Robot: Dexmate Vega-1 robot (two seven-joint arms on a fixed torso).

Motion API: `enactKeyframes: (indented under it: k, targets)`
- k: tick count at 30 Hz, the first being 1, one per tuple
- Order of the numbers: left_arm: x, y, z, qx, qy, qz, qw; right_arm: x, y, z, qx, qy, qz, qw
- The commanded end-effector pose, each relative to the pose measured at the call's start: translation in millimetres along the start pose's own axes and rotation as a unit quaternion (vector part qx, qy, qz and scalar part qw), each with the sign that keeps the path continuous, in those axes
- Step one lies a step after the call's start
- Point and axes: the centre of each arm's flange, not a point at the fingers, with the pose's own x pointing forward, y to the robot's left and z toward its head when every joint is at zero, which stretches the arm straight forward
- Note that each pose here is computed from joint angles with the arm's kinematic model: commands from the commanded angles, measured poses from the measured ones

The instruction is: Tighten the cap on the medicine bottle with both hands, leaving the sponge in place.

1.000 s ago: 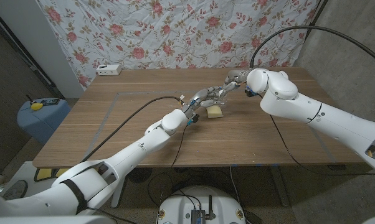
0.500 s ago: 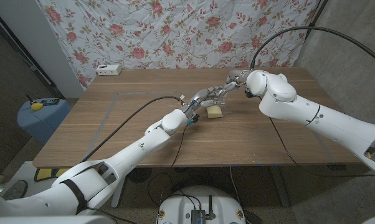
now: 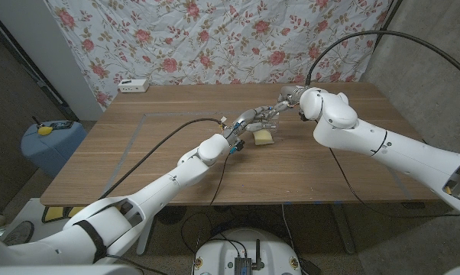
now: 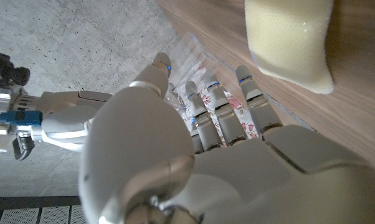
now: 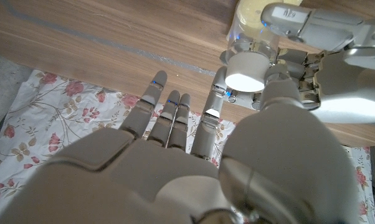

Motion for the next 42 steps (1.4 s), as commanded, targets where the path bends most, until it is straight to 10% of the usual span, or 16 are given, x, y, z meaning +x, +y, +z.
enactKeyframes:
  k: [1, 42]
  targets:
    - [-2.5, -0.7, -1.0, -0.002, 0.0, 0.003, 1.0, -3.0, 4.5, 8.2, -0.006, 0.017, -0.01, 0.9998]
    - [-5.8, -0.4, -0.3, -0.001, -0.003, 0.007, 1.0, -2.4, 12.8, 21.6, -0.031, 0.073, -0.051, 0.9955]
